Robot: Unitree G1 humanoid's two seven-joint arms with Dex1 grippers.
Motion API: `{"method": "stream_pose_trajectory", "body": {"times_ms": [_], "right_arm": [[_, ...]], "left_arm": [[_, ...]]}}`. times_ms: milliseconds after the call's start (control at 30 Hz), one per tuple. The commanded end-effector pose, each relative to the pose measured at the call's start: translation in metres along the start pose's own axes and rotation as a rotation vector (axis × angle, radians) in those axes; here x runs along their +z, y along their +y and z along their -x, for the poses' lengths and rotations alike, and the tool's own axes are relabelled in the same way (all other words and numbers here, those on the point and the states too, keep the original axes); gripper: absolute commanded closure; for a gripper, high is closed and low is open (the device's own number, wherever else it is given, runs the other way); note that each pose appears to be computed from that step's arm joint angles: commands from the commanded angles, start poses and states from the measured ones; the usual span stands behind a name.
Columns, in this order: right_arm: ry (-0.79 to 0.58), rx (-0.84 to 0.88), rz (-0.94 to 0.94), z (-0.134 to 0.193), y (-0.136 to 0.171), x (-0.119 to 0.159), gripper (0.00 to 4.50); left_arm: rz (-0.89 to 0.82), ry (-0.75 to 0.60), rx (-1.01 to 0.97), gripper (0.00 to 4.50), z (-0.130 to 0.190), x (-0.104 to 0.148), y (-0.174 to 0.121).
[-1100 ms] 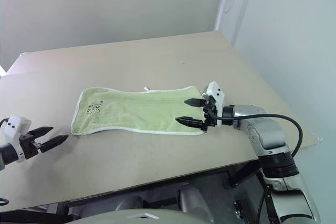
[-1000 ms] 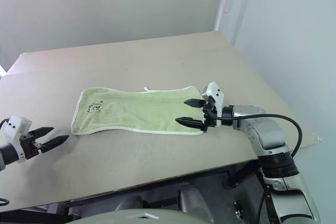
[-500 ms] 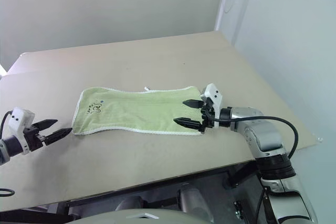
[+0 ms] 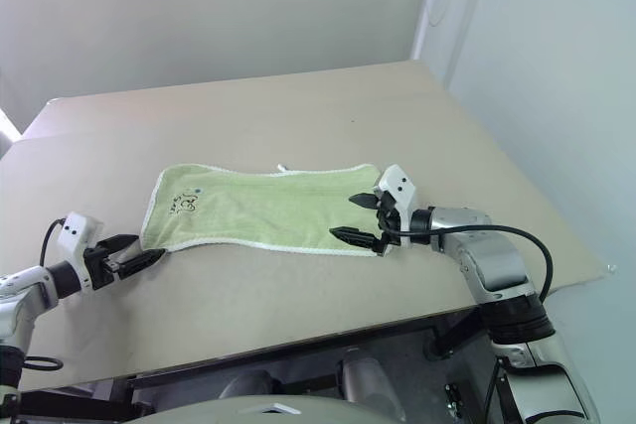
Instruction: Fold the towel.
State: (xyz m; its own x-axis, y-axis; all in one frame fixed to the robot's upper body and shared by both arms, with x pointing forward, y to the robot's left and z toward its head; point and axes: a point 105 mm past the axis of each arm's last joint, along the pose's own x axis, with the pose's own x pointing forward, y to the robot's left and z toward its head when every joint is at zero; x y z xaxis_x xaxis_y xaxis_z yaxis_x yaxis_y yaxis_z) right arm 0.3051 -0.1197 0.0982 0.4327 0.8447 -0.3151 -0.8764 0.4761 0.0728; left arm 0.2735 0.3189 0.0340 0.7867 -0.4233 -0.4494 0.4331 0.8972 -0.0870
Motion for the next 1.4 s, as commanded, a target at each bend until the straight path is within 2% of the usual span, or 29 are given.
{"method": "stream_pose_trajectory", "body": {"times_ms": [33,200,367,567,600,800,967,1400], "right_arm": [[-0.048,-0.009,0.053,0.001,0.003,0.017,0.0],[-0.024,-0.022,0.066,0.004,0.002,0.012,0.0],[-0.027,-0.034,0.07,0.003,-0.001,0.015,0.0],[-0.023,-0.044,0.08,0.0,-0.001,0.014,0.0],[-0.023,-0.048,0.081,0.0,-0.002,0.014,0.0],[-0.022,-0.06,0.083,-0.001,-0.005,0.014,0.0],[-0.017,-0.069,0.081,0.001,-0.008,0.014,0.0],[0.126,-0.021,0.12,0.026,-0.002,-0.02,0.0]], "left_arm": [[0.019,0.012,0.017,0.03,-0.016,-0.007,-0.001],[0.042,0.032,0.021,0.03,-0.025,-0.015,-0.001],[0.044,0.014,0.016,0.03,-0.031,-0.013,-0.001],[0.049,-0.011,-0.043,1.95,-0.038,0.0,-0.007],[0.049,-0.012,-0.042,2.42,-0.039,0.001,-0.007],[0.058,-0.039,-0.053,4.48,-0.04,0.01,-0.007],[0.097,-0.074,-0.086,4.48,-0.034,0.025,-0.009],[0.141,0.044,-0.06,4.48,-0.006,0.032,-0.011]]}}
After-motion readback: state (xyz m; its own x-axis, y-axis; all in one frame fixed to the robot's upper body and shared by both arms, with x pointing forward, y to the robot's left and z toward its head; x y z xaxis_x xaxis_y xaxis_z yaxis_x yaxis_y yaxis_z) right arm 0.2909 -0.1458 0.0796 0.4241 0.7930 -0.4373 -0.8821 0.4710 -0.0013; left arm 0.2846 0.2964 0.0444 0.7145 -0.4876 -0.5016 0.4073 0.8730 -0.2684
